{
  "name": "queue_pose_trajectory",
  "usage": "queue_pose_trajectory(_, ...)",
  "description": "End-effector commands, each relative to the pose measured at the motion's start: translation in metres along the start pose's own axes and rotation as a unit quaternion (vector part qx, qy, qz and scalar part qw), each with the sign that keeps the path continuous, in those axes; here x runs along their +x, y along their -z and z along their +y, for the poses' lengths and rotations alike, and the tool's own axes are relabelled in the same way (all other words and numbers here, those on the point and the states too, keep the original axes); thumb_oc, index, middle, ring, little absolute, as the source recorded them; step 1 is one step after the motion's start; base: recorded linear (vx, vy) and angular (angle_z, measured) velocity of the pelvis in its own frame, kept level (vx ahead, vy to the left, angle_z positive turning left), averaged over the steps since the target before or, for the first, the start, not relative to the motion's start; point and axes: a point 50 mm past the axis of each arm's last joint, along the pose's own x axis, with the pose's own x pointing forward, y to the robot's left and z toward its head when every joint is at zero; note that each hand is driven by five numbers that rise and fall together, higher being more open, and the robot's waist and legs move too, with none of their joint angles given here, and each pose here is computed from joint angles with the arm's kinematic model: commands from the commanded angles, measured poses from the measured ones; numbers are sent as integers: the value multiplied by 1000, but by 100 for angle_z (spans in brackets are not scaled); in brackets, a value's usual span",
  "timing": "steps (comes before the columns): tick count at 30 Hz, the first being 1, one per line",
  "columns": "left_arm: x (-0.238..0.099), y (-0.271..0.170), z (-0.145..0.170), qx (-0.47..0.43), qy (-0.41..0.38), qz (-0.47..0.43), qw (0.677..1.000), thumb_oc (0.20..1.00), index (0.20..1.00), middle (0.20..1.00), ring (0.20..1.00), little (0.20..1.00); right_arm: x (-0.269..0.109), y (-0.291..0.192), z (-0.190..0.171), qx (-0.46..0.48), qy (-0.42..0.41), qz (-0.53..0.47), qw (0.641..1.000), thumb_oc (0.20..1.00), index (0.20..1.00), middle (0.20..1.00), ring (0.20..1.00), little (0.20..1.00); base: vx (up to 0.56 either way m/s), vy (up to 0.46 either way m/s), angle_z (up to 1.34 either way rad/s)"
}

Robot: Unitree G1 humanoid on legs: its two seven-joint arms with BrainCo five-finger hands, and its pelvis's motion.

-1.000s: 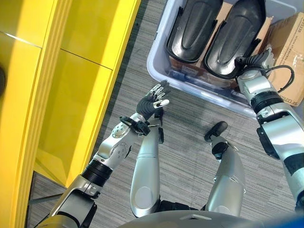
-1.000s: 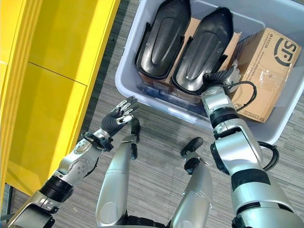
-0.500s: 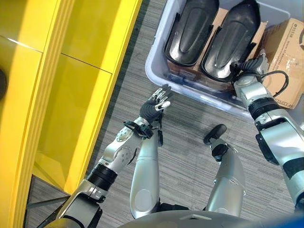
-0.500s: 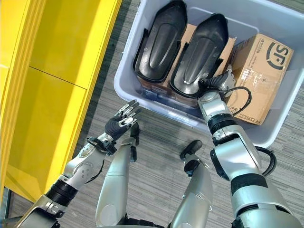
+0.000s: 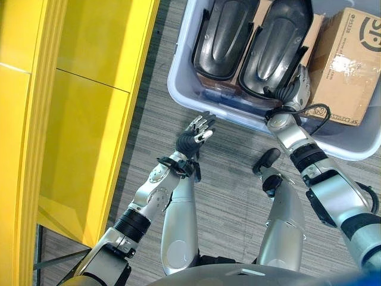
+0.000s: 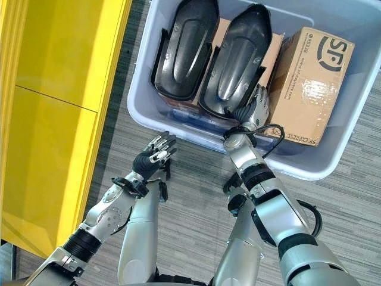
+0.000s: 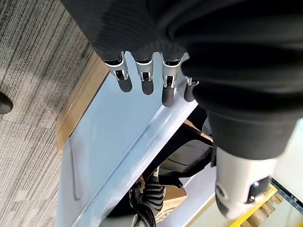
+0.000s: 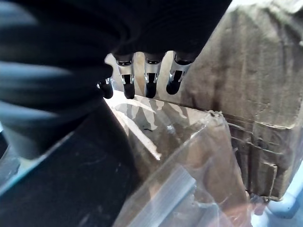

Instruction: Move parts from the plastic box to the shelf.

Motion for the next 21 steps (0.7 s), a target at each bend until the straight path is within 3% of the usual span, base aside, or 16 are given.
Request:
queue_pose_trajectory(1, 8, -16, -28, 17, 57, -57, 997, 1000, 1000, 1000, 1000, 1000, -51, 44, 46, -73, -120, 51, 989, 1000, 1000, 1000, 1000, 1000, -2, 11, -4)
queue_pose_trajectory(14, 11, -17, -26, 21, 52, -57, 997, 1000, 1000, 1000, 1000, 1000, -60, 59, 56, -22, -166, 122, 978, 1000, 1000, 1000, 1000, 1000, -1, 3, 0)
queue_pose_trajectory(16, 12, -17, -26, 23, 53, -54, 997, 1000, 1000, 1000, 1000, 1000, -57, 59, 56, -19, -186, 125, 974, 200, 200, 200, 200, 200, 0, 0, 0)
queue_pose_trajectory(21, 13, -21, -28, 20, 63, -55, 996, 1000, 1000, 1000, 1000, 1000, -40, 52, 45, -34, -137, 122, 982, 200, 200, 200, 200, 200, 0, 0, 0)
